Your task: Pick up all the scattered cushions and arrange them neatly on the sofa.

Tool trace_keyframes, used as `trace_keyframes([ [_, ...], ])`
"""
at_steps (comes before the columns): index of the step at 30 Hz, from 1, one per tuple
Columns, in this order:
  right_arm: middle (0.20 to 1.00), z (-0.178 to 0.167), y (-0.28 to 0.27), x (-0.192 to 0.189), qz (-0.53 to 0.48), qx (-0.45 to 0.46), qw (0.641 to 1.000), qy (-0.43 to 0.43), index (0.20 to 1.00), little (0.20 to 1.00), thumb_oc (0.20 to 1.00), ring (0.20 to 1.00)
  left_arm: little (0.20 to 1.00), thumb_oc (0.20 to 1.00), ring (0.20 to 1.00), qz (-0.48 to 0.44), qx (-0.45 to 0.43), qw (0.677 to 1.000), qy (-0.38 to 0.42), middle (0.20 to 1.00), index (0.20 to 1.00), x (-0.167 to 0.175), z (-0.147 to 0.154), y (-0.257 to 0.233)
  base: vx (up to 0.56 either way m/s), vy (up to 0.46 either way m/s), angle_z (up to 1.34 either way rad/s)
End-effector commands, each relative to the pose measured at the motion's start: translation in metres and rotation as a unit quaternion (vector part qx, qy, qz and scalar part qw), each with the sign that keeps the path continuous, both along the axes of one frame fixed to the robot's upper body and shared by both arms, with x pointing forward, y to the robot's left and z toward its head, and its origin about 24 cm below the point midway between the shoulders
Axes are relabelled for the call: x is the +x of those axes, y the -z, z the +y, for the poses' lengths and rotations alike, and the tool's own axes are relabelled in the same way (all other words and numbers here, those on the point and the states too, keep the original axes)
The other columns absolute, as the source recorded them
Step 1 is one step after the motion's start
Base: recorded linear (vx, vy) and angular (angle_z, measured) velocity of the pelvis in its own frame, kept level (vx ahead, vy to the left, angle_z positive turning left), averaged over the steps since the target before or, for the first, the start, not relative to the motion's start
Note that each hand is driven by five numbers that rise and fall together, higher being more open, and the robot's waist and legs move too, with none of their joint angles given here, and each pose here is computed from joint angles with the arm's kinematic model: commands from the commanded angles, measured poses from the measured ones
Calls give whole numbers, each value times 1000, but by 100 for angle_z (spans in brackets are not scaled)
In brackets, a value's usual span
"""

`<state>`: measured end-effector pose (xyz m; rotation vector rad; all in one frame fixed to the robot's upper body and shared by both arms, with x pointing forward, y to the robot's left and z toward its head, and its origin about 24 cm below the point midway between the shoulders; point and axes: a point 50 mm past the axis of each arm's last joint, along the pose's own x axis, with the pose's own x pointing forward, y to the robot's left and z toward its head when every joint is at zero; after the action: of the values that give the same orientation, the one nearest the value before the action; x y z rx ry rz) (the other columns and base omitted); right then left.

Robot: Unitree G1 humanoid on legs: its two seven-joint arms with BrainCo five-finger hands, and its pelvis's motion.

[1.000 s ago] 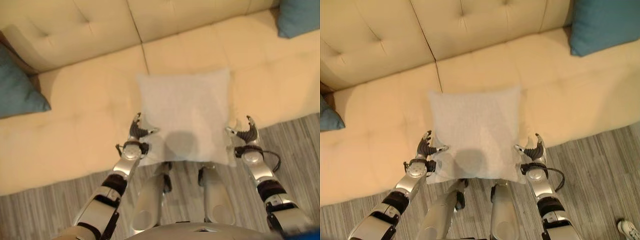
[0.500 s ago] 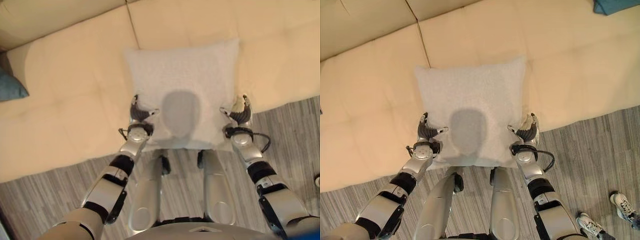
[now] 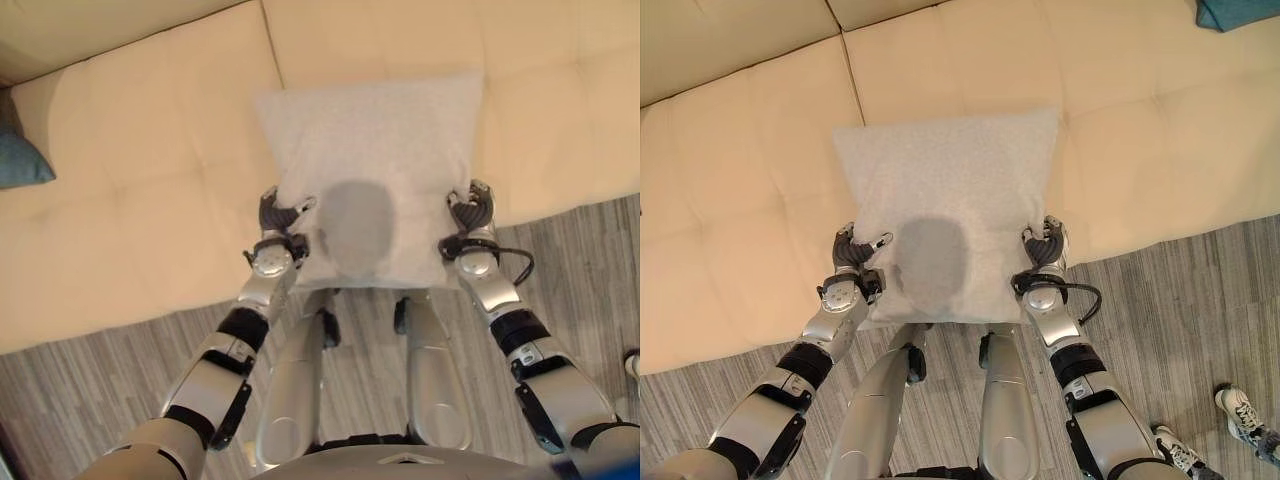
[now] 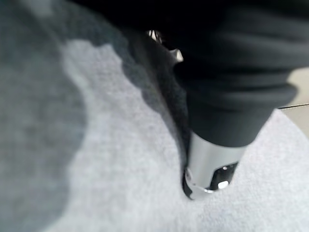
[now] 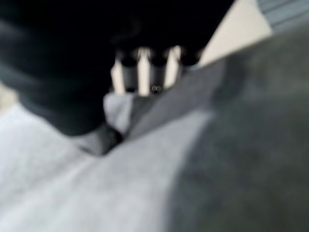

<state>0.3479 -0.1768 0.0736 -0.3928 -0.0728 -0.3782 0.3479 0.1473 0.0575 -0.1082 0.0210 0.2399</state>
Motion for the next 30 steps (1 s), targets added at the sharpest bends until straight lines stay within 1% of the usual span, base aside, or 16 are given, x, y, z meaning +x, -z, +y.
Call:
trace_keyframes([
  [1,200,31,-36,12,-69,-14,994,-79,200,200,200,200,200,200,200,-89,-33,992,89,200,200,4,-43,-37,0,0,0],
  [4,200,32,-44,14,-86,-17,992,-87,200,200,200,200,200,200,200,-112,-34,989,95,200,200,4,-43,-47,0,0,0],
  [8,200,37,-71,17,-141,-31,984,-107,200,200,200,200,200,200,200,-173,-36,978,113,200,200,3,-48,-72,9,-10,2],
  [9,200,41,-87,18,-173,-41,977,-118,200,200,200,200,200,200,200,-213,-31,968,125,200,200,2,-52,-91,0,0,0],
  [10,200,41,-87,18,-173,-41,977,-118,200,200,200,200,200,200,200,-213,-31,968,125,200,200,2,-52,-91,19,-38,3],
  [11,200,44,-104,17,-207,-48,969,-128,200,200,200,200,200,200,200,-247,-33,959,132,200,200,1,-56,-107,14,-26,5],
  [13,200,46,-120,16,-240,-60,960,-132,200,200,200,200,200,200,200,-285,-35,948,138,200,200,-2,-59,-126,13,-31,10],
  [16,200,48,-141,12,-284,-75,946,-135,200,200,200,200,200,200,200,-332,-29,933,140,200,200,-6,-62,-147,15,-23,11],
  [17,200,48,-141,12,-284,-75,946,-135,200,200,200,200,200,200,200,-332,-29,933,140,200,200,-7,-62,-147,19,-30,2],
  [18,200,48,-154,9,-312,-89,936,-136,200,200,200,200,200,200,200,-354,-17,925,139,200,200,-9,-63,-157,0,0,0],
  [19,200,48,-154,9,-312,-89,936,-136,200,200,200,200,200,200,200,-354,-17,924,139,200,200,-9,-63,-157,27,-41,1],
  [21,200,47,-170,7,-342,-103,925,-132,200,200,200,200,200,200,200,-377,-6,916,137,200,200,-10,-65,-168,0,0,0],
  [26,200,49,-189,9,-361,-118,916,-130,200,200,200,200,200,200,200,-389,-3,911,138,200,200,-6,-69,-180,18,-31,3],
  [27,200,47,-203,14,-368,-132,913,-119,200,200,200,200,200,200,200,-396,14,908,135,200,200,-2,-74,-191,30,-43,9],
  [29,200,47,-204,14,-369,-132,912,-119,200,200,200,200,200,200,200,-397,13,908,135,200,200,-1,-74,-192,29,-35,10],
  [30,200,45,-214,18,-372,-139,911,-113,200,200,200,200,200,200,200,-402,39,905,131,200,200,4,-77,-201,39,-37,10],
])
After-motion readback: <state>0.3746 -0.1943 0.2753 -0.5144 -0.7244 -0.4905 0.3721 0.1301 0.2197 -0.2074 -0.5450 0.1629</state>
